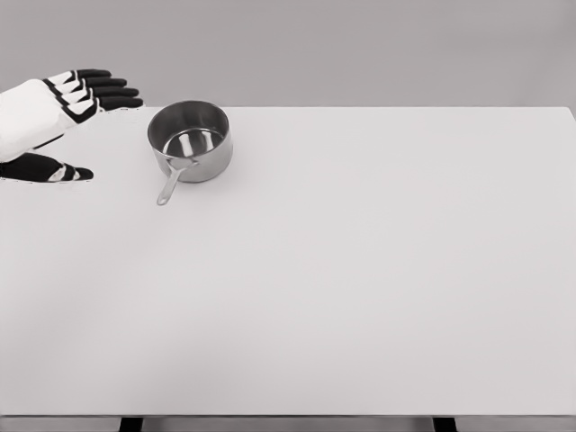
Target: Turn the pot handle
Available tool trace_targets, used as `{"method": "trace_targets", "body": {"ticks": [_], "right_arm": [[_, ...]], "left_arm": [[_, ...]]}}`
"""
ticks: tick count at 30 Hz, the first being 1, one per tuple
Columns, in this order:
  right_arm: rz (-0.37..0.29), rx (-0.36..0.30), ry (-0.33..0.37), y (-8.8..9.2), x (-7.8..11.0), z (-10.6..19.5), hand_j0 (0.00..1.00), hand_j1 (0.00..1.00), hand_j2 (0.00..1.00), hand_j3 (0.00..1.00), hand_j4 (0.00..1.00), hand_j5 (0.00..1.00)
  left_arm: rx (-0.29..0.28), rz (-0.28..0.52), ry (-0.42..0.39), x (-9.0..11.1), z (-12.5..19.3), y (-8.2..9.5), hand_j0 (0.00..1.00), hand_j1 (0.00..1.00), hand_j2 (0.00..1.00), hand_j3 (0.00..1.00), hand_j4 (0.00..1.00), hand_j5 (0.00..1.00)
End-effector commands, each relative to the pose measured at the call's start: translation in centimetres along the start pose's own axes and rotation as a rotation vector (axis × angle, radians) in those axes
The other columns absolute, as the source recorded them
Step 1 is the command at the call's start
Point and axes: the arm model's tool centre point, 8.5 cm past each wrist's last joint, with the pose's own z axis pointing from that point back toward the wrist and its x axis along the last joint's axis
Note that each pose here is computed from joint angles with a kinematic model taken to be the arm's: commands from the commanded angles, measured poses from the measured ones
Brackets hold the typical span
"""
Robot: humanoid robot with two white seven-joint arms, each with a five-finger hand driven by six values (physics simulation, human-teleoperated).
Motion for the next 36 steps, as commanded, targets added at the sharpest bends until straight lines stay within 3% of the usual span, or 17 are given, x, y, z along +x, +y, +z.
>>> {"method": "trace_targets", "body": {"ticks": [1, 4, 6, 13, 17, 20, 30, 36], "right_arm": [[0.0, 0.0, 0.0, 0.0, 0.0, 0.0, 1.0, 1.0, 1.0, 1.0, 1.0, 1.0], [0.0, -0.001, 0.0, 0.0, 0.0, 0.0, 1.0, 1.0, 1.0, 1.0, 1.0, 1.0], [0.0, -0.001, 0.0, 0.0, 0.0, 0.0, 1.0, 1.0, 1.0, 1.0, 1.0, 1.0], [-0.002, 0.0, 0.001, 0.0, 0.0, 0.0, 1.0, 1.0, 1.0, 1.0, 1.0, 1.0], [0.0, 0.0, 0.0, 0.0, 0.0, 0.0, 1.0, 1.0, 1.0, 1.0, 1.0, 1.0], [0.0, 0.0, 0.0, 0.0, 0.0, 0.0, 1.0, 1.0, 1.0, 1.0, 1.0, 1.0], [0.0, 0.0, 0.0, 0.0, 0.0, 0.0, 1.0, 1.0, 1.0, 1.0, 1.0, 1.0], [0.0, 0.0, 0.0, 0.0, 0.0, 0.0, 1.0, 1.0, 1.0, 1.0, 1.0, 1.0]], "left_arm": [[0.054, 0.01, -0.014, 0.4, -1.3, -1.1, 1.0, 1.0, 1.0, 1.0, 1.0, 1.0], [0.017, -0.015, -0.099, 1.9, -6.1, -3.3, 1.0, 1.0, 1.0, 1.0, 1.0, 1.0], [0.045, -0.008, -0.135, 2.5, -8.6, -3.6, 1.0, 1.0, 1.0, 1.0, 1.0, 1.0], [0.056, -0.083, -0.153, 3.6, -11.7, -4.0, 1.0, 1.0, 1.0, 1.0, 1.0, 1.0], [0.007, -0.097, -0.143, 3.4, -14.3, -6.1, 1.0, 1.0, 1.0, 1.0, 1.0, 1.0], [-0.032, -0.126, -0.107, 2.8, -15.0, -7.5, 1.0, 1.0, 1.0, 1.0, 1.0, 1.0], [-0.101, -0.106, -0.041, 1.7, -17.0, -11.5, 1.0, 1.0, 1.0, 1.0, 1.0, 1.0], [-0.095, -0.098, -0.033, 1.4, -16.9, -11.7, 1.0, 1.0, 1.0, 1.0, 1.0, 1.0]]}}
